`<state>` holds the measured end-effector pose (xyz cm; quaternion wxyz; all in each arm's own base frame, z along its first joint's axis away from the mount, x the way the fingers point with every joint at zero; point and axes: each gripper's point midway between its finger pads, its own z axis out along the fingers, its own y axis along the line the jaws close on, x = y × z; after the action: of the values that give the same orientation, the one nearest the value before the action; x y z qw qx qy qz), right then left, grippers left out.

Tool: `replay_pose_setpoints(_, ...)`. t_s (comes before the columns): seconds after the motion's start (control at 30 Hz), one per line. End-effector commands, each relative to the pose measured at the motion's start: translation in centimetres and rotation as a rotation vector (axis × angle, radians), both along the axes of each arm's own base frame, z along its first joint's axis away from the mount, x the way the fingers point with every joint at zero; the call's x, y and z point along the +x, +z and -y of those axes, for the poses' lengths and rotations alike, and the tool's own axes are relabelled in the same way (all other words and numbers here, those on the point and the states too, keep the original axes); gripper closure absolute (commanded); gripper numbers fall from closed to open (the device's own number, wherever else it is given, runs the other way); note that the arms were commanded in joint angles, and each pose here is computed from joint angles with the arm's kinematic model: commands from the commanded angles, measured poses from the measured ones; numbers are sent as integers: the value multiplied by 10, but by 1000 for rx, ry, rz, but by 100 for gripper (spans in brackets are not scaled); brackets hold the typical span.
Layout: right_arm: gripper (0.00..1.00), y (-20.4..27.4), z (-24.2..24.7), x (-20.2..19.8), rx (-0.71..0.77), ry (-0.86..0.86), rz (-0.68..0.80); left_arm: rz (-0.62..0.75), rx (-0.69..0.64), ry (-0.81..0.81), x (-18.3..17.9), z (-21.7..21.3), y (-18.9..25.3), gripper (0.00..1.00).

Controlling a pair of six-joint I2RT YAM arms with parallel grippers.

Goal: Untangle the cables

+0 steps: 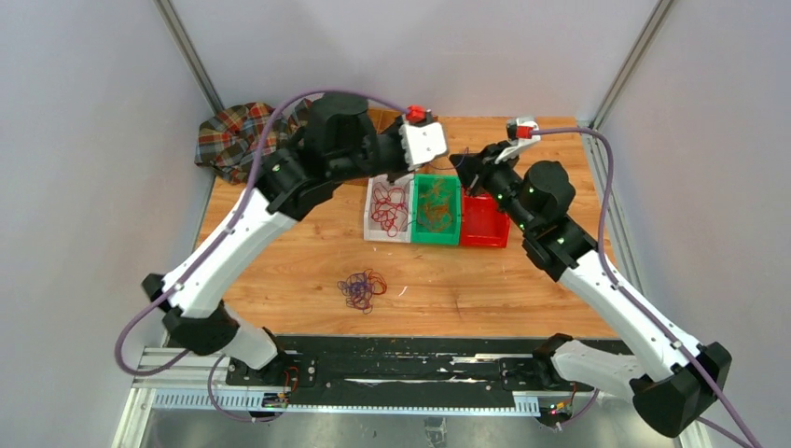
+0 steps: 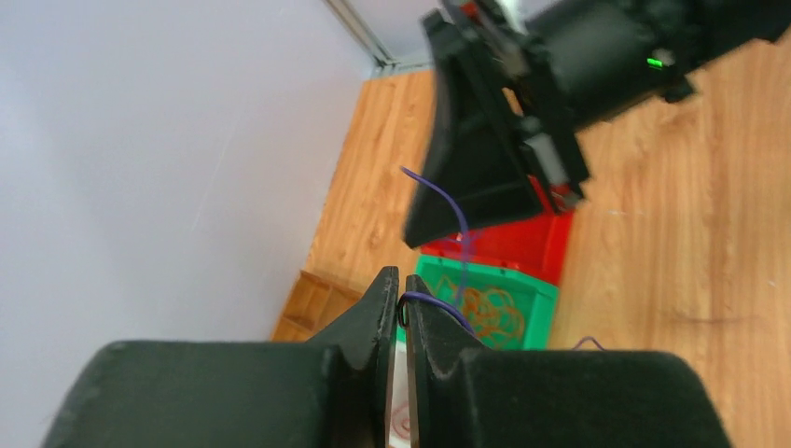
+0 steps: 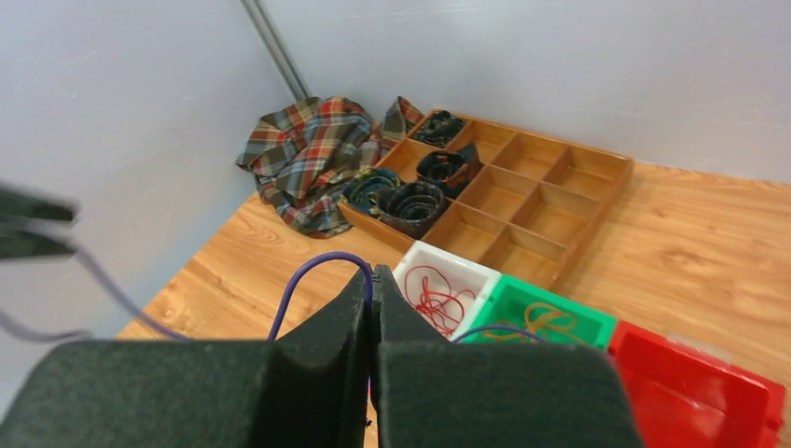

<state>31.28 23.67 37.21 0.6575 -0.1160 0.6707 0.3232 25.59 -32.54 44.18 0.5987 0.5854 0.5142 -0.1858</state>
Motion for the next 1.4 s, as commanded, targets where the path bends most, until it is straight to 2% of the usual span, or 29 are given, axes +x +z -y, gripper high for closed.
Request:
replay_pose_setpoints(0.0,99,-16,27,-6,-7,-62,-68,58,-4,60,35,29,15,90)
replay_pose_setpoints(0.27,99,-50,67,5,-70,-226,-124,25,21,70,82,88,-13,99)
replay_pose_setpoints(0.63,99,-101,108,22,-88,-422,-214,-6,8,58,116,144,-56,99)
replay_pose_setpoints(0.87,99,-109,118,25,-59,-447,-225,22,-50,-4,110,163,-41,99)
replay_pose_setpoints(1.2,99,-101,117,24,24,-414,-220,141,-111,-95,74,176,-5,100)
replay_pose_setpoints(1.37,99,-108,114,26,10,-400,-253,130,-58,-96,78,181,-27,100)
